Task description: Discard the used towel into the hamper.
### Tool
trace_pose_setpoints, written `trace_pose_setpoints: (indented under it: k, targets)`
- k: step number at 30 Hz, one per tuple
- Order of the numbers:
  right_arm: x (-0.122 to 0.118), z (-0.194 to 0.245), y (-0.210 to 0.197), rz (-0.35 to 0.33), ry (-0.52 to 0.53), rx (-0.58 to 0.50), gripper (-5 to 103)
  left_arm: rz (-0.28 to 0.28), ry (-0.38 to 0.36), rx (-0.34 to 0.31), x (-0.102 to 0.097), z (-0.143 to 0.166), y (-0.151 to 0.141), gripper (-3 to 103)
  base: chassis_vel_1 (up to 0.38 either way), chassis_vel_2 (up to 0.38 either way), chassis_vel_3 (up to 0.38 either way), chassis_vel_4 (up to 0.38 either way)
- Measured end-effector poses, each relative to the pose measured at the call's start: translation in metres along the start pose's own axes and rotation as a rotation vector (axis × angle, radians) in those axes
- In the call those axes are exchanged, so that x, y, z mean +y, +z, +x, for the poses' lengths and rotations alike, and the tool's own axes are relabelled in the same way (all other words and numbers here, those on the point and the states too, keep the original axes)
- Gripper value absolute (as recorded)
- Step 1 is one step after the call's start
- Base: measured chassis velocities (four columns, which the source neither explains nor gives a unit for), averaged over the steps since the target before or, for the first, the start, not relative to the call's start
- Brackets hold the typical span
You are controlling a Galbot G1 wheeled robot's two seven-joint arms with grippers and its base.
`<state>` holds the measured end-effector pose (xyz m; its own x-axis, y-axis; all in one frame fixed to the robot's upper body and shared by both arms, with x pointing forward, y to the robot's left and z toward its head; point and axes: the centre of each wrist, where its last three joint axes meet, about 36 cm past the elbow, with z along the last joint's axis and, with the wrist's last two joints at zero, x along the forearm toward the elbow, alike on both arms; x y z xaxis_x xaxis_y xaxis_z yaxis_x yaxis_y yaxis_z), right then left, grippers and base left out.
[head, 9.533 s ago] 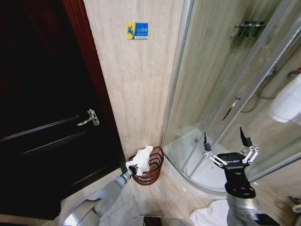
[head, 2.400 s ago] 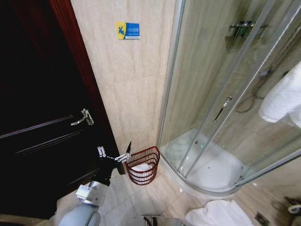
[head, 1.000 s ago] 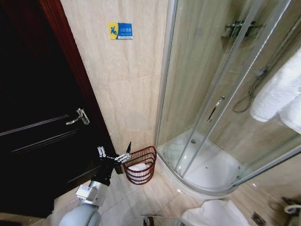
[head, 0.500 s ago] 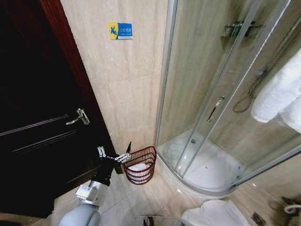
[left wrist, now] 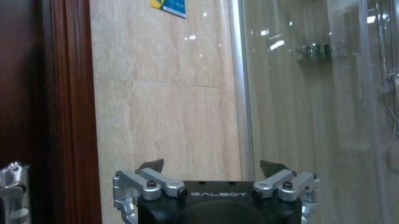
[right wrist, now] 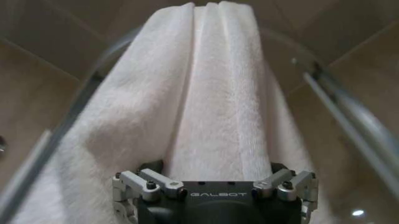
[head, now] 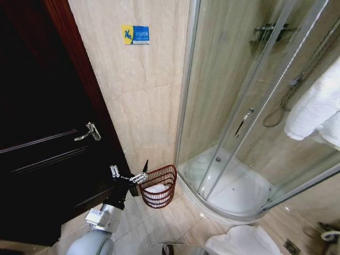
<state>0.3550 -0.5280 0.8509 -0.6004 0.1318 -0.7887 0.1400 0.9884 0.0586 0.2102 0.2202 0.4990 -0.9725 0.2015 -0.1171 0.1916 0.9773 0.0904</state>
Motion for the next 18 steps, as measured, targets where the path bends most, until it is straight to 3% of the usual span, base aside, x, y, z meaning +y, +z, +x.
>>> trace_pose_setpoints:
  k: [1,7,18]
  targets:
    - [0.0,0.0,0.0,0.0,0.0,0.0,100,0.0,0.0,0.0,0.0,0.0,0.0,100,0.0,0.0,0.0,0.0]
    - [0.039,-0.001,-0.01,-0.18,-0.104,-0.032,100,0.0,0.0,0.0,0.0,0.0,0.0,100,0.0,0.0,0.0,0.0]
    - [0.06,-0.009,-0.042,-0.291,-0.21,-0.035,100,0.0,0.0,0.0,0.0,0.0,0.0,100,0.0,0.0,0.0,0.0]
